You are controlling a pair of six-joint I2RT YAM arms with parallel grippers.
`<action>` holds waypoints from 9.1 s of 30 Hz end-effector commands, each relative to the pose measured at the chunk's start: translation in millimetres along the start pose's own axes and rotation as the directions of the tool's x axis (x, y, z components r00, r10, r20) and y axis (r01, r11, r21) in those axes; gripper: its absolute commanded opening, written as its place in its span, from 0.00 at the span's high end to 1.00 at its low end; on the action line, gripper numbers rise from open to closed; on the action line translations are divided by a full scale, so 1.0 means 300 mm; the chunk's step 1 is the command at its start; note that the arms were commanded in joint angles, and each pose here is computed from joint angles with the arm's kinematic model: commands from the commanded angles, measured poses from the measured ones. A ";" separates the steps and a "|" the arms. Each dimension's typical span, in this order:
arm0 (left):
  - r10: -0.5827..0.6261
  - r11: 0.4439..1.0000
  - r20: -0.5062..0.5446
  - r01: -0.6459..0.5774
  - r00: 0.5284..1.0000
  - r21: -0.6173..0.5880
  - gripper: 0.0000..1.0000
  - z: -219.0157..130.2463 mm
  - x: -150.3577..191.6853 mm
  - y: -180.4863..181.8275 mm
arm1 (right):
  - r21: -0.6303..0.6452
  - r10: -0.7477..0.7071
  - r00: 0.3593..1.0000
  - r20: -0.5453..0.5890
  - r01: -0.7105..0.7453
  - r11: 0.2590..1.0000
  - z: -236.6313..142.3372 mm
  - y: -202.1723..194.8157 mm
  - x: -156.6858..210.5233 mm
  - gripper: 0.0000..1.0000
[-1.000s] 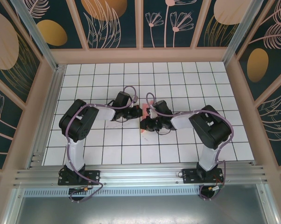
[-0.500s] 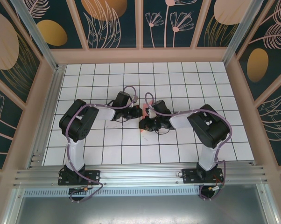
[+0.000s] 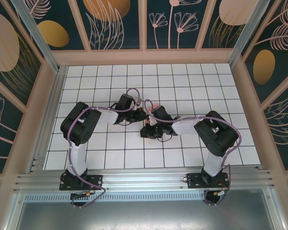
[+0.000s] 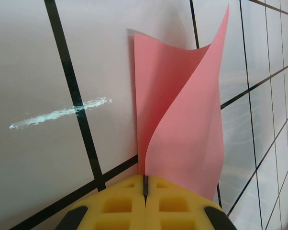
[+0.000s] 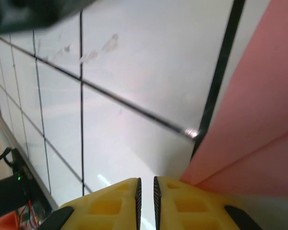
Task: Fold a paper plane with a square sheet of paper (pick it up from the middle)
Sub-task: Fourth fold the wing at the center of the table.
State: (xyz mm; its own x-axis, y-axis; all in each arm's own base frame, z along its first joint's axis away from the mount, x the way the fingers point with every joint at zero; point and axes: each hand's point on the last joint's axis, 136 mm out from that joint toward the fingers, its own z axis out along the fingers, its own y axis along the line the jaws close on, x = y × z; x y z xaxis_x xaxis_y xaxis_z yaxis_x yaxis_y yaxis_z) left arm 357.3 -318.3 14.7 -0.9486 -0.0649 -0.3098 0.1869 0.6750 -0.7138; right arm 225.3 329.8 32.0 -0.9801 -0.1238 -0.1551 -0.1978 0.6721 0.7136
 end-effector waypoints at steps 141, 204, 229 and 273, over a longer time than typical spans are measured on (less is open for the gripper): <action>0.100 0.995 0.048 -0.101 0.994 0.022 1.00 0.047 0.109 -0.043 | 0.016 0.143 0.910 0.389 -0.161 0.987 -0.188 -0.147 -0.462 0.86; -0.104 0.947 -0.159 0.049 0.982 -0.318 1.00 0.040 0.201 0.130 | -0.042 0.243 0.867 0.435 -0.250 0.967 -0.201 -0.171 -0.426 0.86; -0.106 0.994 0.068 0.106 0.992 -0.003 0.87 -0.109 0.049 -0.164 | 0.017 0.354 0.864 0.357 -0.385 0.923 -0.103 -0.311 -0.394 0.86; -0.245 0.913 -0.061 0.210 0.968 -0.349 1.00 0.032 0.195 0.160 | 0.047 0.275 0.915 0.295 -0.302 0.952 -0.087 -0.250 -0.377 0.93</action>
State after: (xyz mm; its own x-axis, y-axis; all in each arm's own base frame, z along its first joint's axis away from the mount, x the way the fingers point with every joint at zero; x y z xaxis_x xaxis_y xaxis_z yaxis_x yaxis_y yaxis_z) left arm 338.7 -332.8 13.1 -0.9677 -0.1645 -0.1909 0.0008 0.7556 -0.6551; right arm 355.1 279.2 29.5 -0.9349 0.3106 -0.1720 0.0884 0.6728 0.7345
